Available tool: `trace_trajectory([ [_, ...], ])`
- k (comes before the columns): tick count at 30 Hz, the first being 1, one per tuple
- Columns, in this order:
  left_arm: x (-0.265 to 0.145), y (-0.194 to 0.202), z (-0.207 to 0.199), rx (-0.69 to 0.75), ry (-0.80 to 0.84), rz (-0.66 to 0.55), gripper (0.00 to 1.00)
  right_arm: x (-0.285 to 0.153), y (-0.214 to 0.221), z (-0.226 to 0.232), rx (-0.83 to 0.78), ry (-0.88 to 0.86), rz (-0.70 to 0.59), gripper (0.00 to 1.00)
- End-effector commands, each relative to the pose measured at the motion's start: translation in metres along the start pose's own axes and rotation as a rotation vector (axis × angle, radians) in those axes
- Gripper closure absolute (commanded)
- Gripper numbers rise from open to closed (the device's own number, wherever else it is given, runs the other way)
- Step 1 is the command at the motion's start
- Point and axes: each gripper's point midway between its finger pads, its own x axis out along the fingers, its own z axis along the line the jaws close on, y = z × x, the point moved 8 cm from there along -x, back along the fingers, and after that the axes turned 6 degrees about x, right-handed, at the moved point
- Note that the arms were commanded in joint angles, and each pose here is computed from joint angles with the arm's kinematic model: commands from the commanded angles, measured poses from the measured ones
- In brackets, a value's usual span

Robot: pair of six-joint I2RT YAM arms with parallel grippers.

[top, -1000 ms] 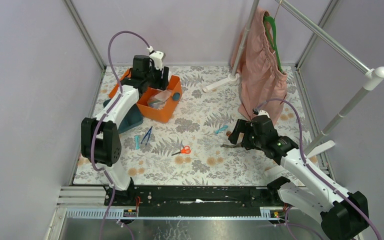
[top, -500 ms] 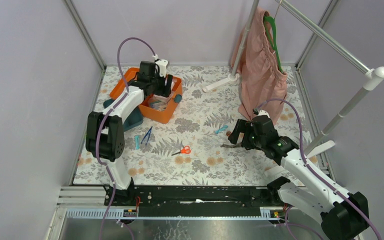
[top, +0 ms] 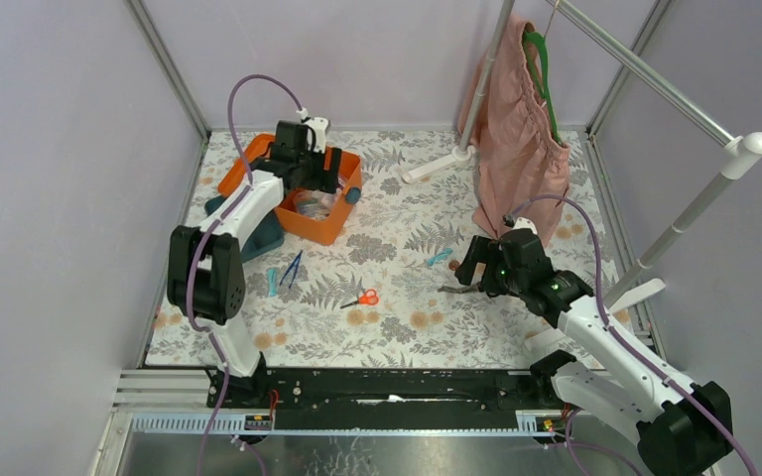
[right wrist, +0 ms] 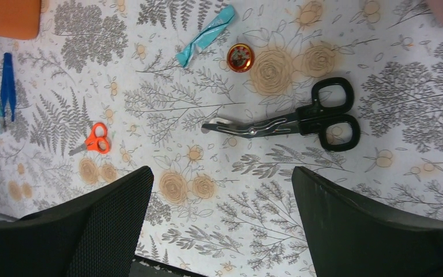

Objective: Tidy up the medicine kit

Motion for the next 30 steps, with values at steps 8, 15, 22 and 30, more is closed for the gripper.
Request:
trace_trajectory([
  [8, -0.127, -0.053, -0.012, -0.282, -0.094, -0.297, 0.02, -0.022, -0.043, -0.005, -0.059, 0.247, -0.194, 0.0],
  [15, -0.168, 0.003, -0.018, -0.358, -0.176, -0.248, 0.01, -0.015, -0.047, -0.006, -0.011, 0.337, -0.179, 0.0],
  [22, -0.186, 0.049, -0.024, -0.411, -0.22, -0.257, 0.01, -0.008, -0.035, -0.012, 0.15, 0.352, -0.197, 0.0],
  [30, -0.182, 0.073, -0.019, -0.416, -0.305, -0.208, 0.01, 0.007, -0.007, -0.022, 0.566, 0.328, -0.218, 0.0],
])
